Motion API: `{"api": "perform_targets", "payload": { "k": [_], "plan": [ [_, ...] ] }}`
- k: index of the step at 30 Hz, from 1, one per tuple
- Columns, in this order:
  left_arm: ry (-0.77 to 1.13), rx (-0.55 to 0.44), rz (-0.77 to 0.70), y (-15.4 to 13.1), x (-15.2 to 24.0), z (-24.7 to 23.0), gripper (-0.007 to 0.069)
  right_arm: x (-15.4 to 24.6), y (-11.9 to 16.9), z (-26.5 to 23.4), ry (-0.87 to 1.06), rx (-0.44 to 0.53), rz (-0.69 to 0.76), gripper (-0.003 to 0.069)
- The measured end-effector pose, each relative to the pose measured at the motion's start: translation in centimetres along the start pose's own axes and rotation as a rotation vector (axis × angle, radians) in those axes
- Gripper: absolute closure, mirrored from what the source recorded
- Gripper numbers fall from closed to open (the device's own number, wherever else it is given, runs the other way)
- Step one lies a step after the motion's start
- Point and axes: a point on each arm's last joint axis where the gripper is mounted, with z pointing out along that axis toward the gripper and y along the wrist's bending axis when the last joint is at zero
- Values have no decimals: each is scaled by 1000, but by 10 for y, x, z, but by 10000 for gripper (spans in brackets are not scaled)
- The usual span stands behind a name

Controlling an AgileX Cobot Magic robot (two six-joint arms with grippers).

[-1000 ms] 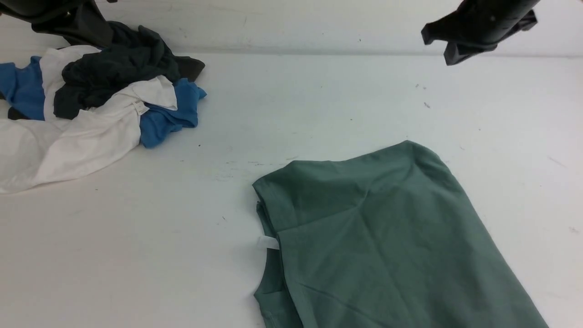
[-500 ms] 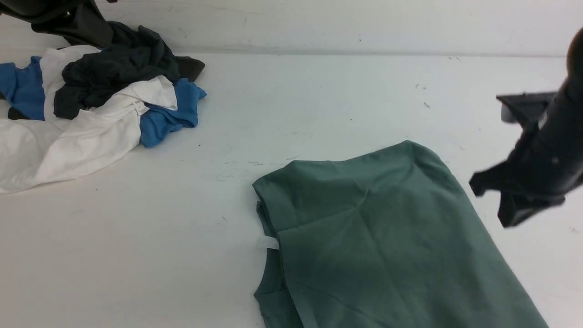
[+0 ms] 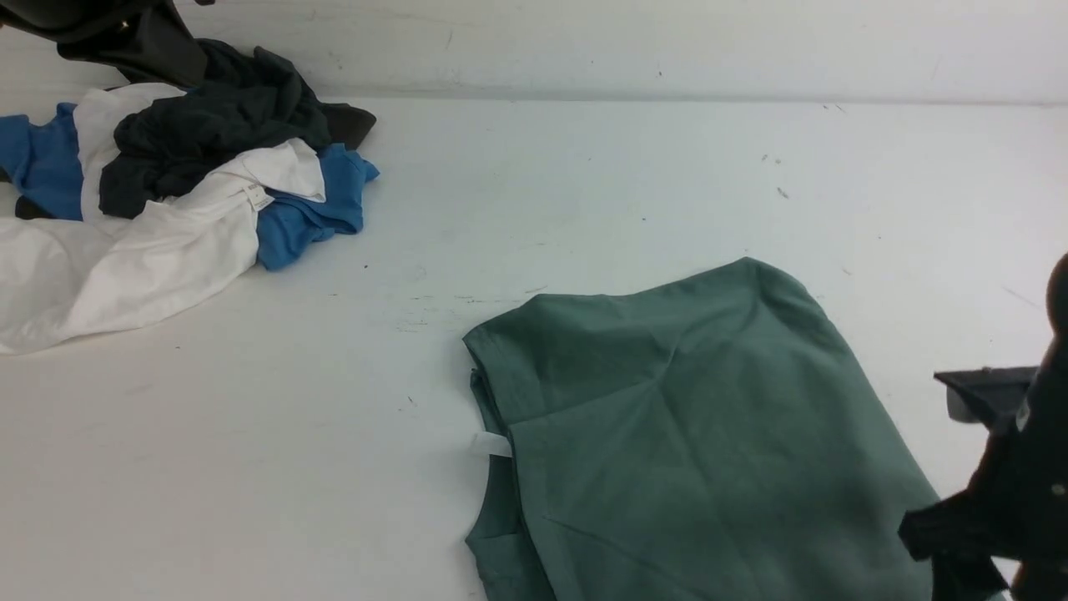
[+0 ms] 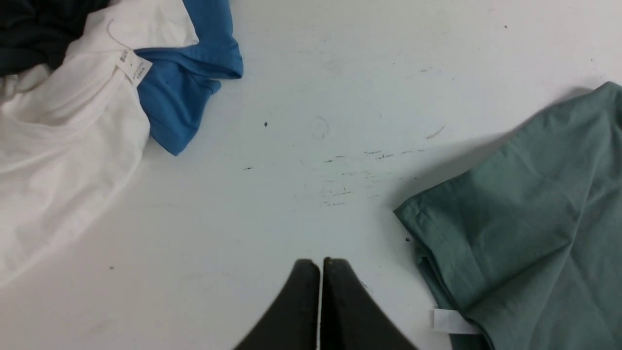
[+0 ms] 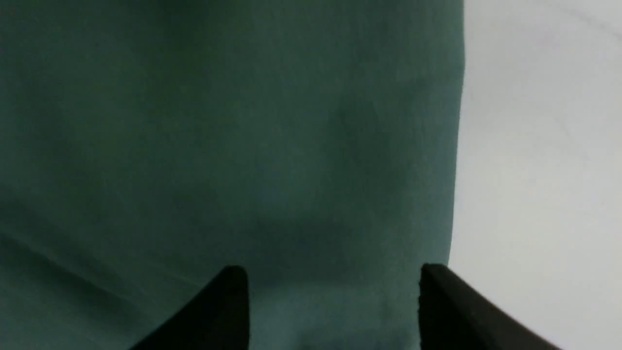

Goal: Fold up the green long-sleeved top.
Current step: Use both arms simultaneously to clamp the lower edge of the clothing fabric

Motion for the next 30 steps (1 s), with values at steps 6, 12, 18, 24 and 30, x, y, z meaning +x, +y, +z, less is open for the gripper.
{"api": "perform_targets", "payload": {
  "k": [6,12,18,24,30],
  "plan": [
    [0,0,0,0,0,0,629,17,-2,21,81,5,21,152],
    [0,0,0,0,0,0,629,18,-2,25,71,5,28,155],
    [0,0,1,0,0,0,629,8,0,42,112,-14,36,221],
    [-1,0,1,0,0,0,629,-13,10,36,104,-109,45,484],
    [-1,0,1,0,0,0,629,-64,24,-15,-153,-235,81,571]
  ]
}}
